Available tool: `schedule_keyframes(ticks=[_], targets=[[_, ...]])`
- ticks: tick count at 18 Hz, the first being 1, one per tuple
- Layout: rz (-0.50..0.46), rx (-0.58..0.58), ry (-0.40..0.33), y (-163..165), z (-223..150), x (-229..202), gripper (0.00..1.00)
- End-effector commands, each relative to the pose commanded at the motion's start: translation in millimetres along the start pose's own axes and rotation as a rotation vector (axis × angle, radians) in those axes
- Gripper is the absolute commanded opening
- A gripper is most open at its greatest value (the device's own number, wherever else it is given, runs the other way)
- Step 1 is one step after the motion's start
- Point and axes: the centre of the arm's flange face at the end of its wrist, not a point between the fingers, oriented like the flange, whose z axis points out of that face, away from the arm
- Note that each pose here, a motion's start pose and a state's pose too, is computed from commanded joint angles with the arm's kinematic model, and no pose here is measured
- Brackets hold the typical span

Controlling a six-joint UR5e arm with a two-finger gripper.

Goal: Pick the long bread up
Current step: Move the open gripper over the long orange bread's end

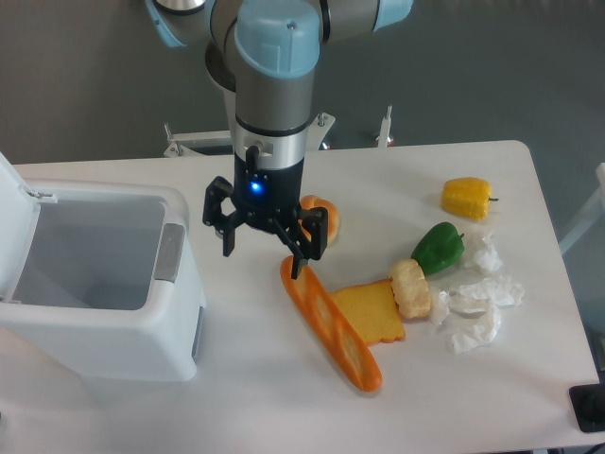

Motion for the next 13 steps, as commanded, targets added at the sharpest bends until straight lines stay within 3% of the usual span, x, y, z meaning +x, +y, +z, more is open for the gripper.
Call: schedule_keyframes(ticks=[13], targets=[[-0.175,-0.027,0.054,-1,41,-24,1.00]])
